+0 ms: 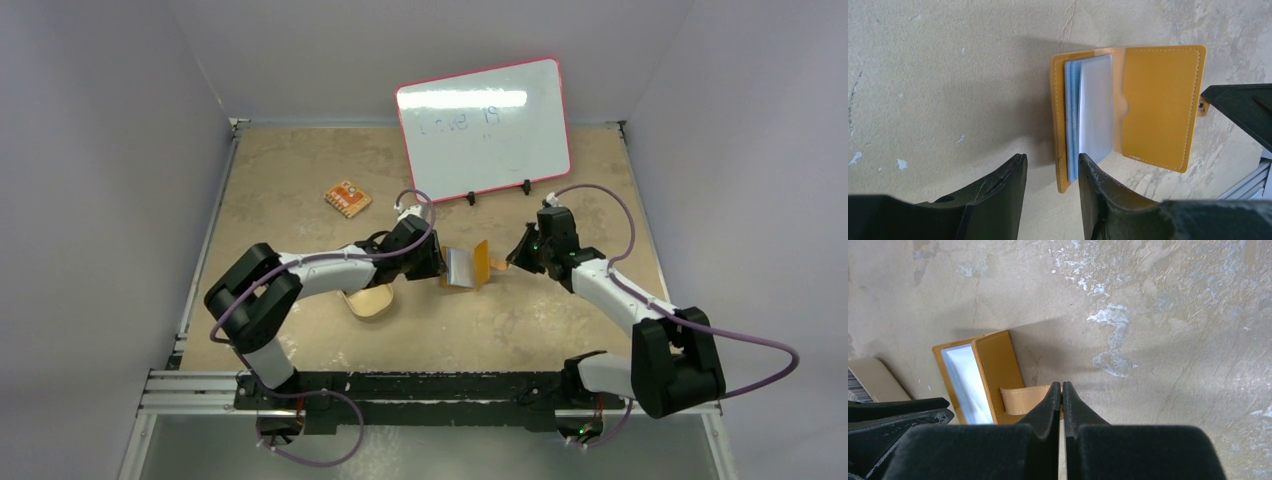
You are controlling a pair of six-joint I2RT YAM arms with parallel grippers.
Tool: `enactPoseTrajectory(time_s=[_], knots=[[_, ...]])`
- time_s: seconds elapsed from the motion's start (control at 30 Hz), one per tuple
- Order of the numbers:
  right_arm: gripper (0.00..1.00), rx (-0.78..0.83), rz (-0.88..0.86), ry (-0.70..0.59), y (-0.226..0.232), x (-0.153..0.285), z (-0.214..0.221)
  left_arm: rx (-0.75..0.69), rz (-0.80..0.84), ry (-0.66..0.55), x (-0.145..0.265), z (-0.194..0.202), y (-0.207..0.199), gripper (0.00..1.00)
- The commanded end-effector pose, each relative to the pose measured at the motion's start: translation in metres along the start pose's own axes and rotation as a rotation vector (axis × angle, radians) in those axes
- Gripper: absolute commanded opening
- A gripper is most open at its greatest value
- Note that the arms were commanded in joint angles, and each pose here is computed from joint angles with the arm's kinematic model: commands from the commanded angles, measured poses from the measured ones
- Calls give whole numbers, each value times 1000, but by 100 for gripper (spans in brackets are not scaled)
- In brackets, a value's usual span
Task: Put the credit cards into the card holder
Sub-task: Open the card holder at the center of the board.
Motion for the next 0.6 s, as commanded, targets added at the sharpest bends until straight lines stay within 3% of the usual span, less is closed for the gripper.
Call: enactPoseTrajectory(time_s=[0.0,0.33,0.4,0.57], knots=[[0,10,30,-26,-7,1,-4,-16,64,-61,-7,-22,-18,42],[0,2,60,-32,-16,-1,-5,-19,95,-57,-11,-19,-21,36],[0,2,63,-33,-17,-2,-5,-5,137,-64,-8,-20,-27,31],[1,7,51,-38,-14,1,-7,13,240,-71,-1,-23,-44,2]])
Point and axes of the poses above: each gripper's point midway between its finger pads, its own x axis back along the fingers, its own y axis along the line the jaws close on, z = x × y, the point moved 3 cm from there along x, back along the fingers, and after that the axes turned 12 degrees about -x, right-handed, at the moved point
